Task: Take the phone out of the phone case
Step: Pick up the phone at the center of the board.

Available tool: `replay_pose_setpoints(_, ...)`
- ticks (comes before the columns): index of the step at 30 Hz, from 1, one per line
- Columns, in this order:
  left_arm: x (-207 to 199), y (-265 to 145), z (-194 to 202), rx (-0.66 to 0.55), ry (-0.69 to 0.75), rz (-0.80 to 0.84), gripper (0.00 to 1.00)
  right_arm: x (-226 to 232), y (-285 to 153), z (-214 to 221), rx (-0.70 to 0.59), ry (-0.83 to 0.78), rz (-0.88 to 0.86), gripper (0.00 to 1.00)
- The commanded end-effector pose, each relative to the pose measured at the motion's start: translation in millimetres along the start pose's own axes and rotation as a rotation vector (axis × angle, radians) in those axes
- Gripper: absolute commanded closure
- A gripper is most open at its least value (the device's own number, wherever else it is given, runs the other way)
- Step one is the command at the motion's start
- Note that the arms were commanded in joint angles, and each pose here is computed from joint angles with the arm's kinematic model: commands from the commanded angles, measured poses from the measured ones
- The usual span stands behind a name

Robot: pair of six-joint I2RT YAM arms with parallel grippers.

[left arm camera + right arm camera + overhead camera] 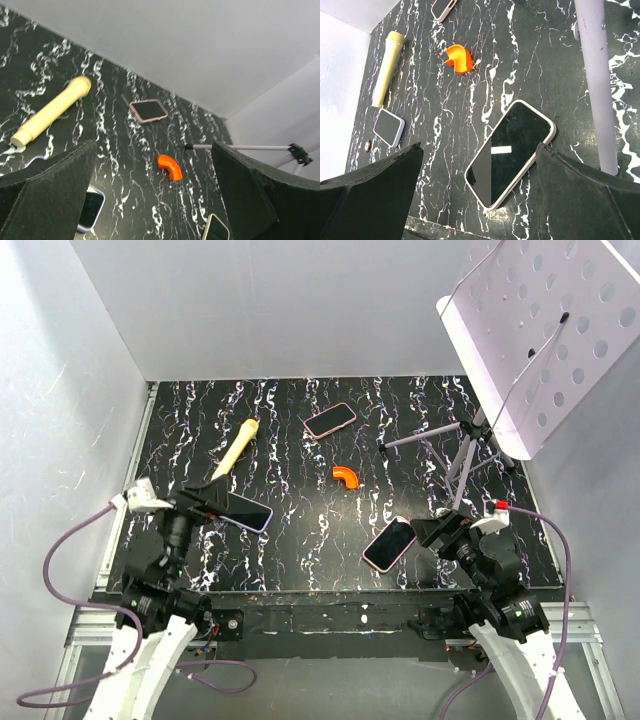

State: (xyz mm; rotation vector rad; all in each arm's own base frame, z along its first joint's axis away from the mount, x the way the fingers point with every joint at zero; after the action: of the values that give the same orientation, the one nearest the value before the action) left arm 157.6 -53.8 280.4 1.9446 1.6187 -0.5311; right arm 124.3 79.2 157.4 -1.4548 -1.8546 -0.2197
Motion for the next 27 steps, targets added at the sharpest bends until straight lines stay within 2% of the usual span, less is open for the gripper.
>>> replay_pose_setpoints(1,5.4,16.7,8.7,0.174,0.01,-0.169,0.0,16.3,-4.8,-26.3,-0.089,-0.019,-0.022,0.0)
replay_pose_setpoints(5,7.3,30.5,17.5,0.389,0.039,-0.339,0.0,13.3,-1.9,-29.3,-0.057,-0.039,0.051,0.0)
replay_pose_setpoints(8,13.9,39.6,25.8,0.497,0.042,-0.469,0.0,15.4,2.7,-30.7,-0.026,-0.044,0.072,0.0)
replay_pose_setpoints(10,19.7,44.4,34.5,0.543,0.026,-0.543,0.0,18.0,6.0,-30.0,0.008,-0.045,0.077,0.0)
replay_pose_setpoints(15,31.4,46.8,61.4,0.602,-0.056,-0.607,0.0,29.4,14.8,-26.4,0.103,-0.079,0.024,0.0)
replay_pose_setpoints(20,44.1,41.6,85.3,0.678,-0.184,-0.803,0.01,37.6,22.0,-20.4,0.208,-0.113,-0.021,0.0)
replay_pose_setpoints(27,50.8,57.3,106.8,0.815,-0.261,-1.057,0.0,48.7,26.8,-15.1,0.289,-0.131,-0.104,0.0)
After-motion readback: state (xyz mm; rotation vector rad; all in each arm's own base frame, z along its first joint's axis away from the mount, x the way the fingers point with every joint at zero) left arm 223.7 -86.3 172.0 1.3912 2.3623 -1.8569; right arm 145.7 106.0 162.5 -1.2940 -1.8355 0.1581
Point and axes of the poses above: each gripper's point midway between its finger pads, its own y axis out along the fingers, its own x axis along the line the jaws close on, z = x × y, the point moved 6 cm from there along -y, back along the fingers, and after that the axes turned 1 degree about -y, right-handed, at the moved point
